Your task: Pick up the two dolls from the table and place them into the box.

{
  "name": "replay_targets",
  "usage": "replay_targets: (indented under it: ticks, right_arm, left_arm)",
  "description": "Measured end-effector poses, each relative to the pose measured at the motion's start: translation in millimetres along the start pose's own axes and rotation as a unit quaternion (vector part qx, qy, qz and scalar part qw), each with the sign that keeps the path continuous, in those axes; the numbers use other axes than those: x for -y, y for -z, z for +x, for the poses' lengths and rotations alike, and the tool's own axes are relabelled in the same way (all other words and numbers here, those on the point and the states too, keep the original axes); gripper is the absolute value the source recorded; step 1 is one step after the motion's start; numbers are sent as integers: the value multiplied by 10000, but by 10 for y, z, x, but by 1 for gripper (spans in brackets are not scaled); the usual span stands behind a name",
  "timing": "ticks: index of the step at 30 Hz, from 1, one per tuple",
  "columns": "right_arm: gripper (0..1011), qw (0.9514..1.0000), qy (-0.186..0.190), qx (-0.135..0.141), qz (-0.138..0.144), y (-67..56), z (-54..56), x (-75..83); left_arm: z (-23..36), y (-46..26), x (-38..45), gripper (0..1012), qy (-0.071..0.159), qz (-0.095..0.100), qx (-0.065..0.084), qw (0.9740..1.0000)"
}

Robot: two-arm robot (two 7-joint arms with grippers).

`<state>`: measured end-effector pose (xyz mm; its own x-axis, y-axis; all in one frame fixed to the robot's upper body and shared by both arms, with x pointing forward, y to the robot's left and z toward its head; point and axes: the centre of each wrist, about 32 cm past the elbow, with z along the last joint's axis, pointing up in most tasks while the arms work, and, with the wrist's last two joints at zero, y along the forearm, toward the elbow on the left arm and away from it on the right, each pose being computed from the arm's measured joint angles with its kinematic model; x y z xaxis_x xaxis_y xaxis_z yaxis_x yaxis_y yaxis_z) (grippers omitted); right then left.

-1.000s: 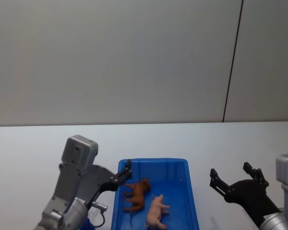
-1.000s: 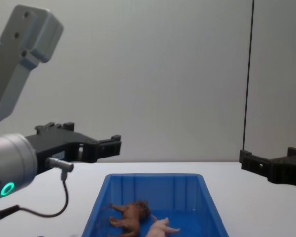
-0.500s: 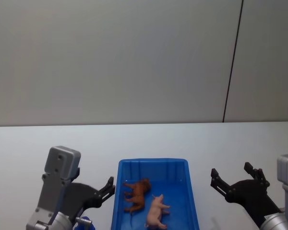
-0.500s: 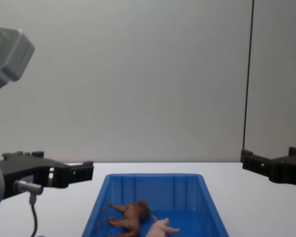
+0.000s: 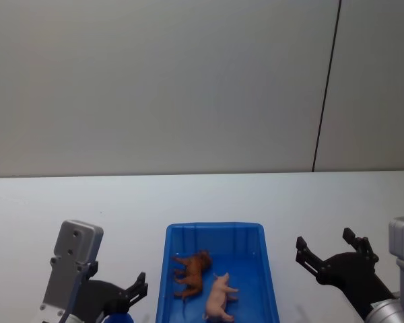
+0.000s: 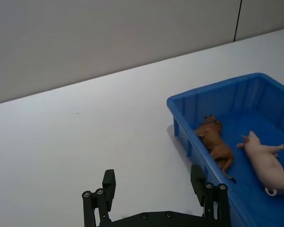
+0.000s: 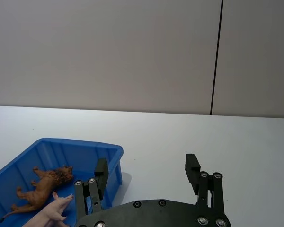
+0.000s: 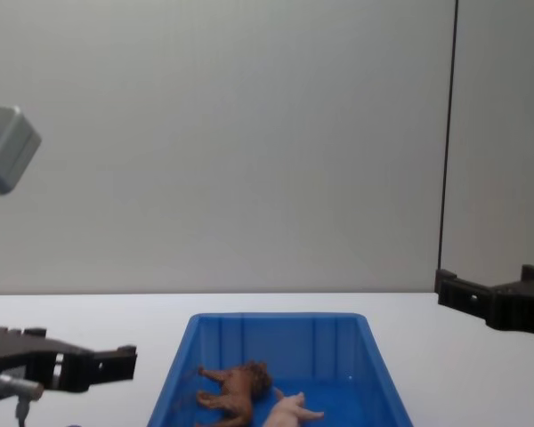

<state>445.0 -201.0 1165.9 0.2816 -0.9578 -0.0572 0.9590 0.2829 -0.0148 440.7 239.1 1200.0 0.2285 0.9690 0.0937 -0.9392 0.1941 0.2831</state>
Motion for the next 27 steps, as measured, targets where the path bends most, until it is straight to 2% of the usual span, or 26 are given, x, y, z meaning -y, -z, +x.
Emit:
replay_targets:
  ticks: [10,21,27]
  right_arm:
    - [1001,10000,0,0,0,0,0,0]
    - [1001,10000,-1,1,-1,1,0,0]
    - [1001,10000,-1,0,-1,0,0,0]
  left_arm:
    - [60,101,20,1001,-13,324,-39,9995]
    - [102,181,45,1002,53,508,-111,9986]
    - [118,225,63,887,108,590,-164,9981]
